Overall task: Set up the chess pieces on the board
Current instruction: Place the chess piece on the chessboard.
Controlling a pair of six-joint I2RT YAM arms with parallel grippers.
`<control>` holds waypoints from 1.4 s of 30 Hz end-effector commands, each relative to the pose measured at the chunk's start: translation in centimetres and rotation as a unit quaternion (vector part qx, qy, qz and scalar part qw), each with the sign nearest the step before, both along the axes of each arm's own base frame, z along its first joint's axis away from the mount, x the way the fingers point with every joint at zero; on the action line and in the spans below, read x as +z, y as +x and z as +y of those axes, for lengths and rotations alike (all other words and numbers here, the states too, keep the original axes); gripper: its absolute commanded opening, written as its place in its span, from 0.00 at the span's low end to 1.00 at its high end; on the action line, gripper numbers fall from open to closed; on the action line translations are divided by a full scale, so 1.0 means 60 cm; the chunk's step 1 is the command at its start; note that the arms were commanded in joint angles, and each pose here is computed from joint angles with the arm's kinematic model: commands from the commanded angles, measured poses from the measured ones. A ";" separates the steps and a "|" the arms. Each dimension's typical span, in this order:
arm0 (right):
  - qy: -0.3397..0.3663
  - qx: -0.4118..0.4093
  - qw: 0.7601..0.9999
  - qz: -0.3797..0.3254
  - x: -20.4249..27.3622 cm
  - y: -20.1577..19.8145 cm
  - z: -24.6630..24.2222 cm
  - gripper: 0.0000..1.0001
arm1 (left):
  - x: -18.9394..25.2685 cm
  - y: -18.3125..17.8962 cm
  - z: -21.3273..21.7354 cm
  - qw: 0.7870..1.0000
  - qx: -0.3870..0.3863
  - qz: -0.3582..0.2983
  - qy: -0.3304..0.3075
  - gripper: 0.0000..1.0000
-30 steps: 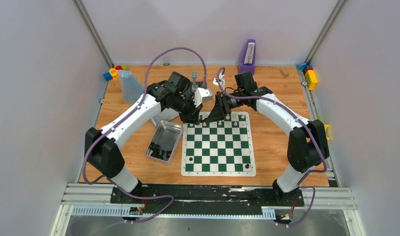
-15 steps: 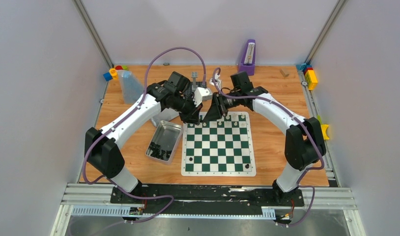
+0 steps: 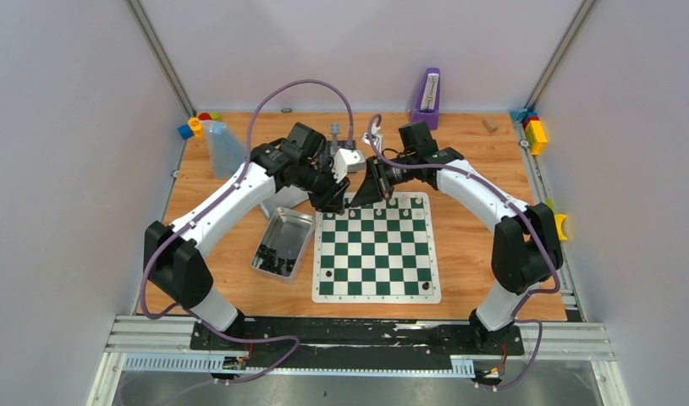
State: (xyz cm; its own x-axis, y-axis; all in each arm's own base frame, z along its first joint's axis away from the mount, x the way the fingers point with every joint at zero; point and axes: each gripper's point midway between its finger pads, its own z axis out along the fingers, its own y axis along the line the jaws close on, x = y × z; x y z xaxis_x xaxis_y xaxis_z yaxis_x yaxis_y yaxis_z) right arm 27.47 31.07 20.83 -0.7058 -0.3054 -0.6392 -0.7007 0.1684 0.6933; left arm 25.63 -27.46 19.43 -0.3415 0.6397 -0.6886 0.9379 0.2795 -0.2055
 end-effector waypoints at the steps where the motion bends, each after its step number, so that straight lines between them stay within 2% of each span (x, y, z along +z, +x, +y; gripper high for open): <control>1: 0.015 -0.029 0.998 -0.058 0.042 0.024 -0.031 0.00 | 0.063 -0.006 -0.003 0.997 -0.022 -0.063 -0.047 0.41; 4: 0.025 -0.038 0.997 -0.067 0.055 0.023 -0.053 0.00 | 0.092 0.004 0.001 0.992 -0.019 -0.096 -0.075 0.55; 5: 0.028 -0.042 0.996 -0.068 0.058 0.024 -0.061 0.00 | 0.095 0.009 0.008 0.992 -0.011 -0.097 -0.081 0.64; 6: 0.031 -0.050 0.996 -0.067 0.062 0.027 -0.072 0.00 | 0.113 0.011 0.006 0.989 -0.009 -0.105 -0.102 0.69; 9: 0.055 -0.049 0.996 -0.056 0.080 0.024 -0.094 0.00 | 0.140 0.021 0.011 0.983 0.001 -0.112 -0.149 0.96; 11: 0.077 -0.037 0.995 -0.045 0.093 0.018 -0.102 0.00 | 0.161 0.021 0.001 0.976 -0.006 -0.108 -0.187 0.99; 18: 0.112 -0.006 0.993 -0.029 0.118 -0.002 -0.102 0.00 | 0.188 0.029 -0.048 0.961 -0.015 -0.028 -0.273 0.99; 26: 0.131 0.012 0.991 -0.016 0.134 -0.009 -0.101 0.00 | 0.176 0.037 -0.075 0.950 0.000 0.118 -0.289 0.84; 38: 0.132 0.004 0.991 -0.004 0.128 0.008 -0.099 0.00 | 0.174 0.030 -0.090 0.924 -0.012 0.213 -0.316 0.70; 42: 0.134 0.005 0.991 -0.002 0.131 0.014 -0.099 0.00 | 0.163 0.026 -0.090 0.922 -0.008 0.229 -0.313 0.69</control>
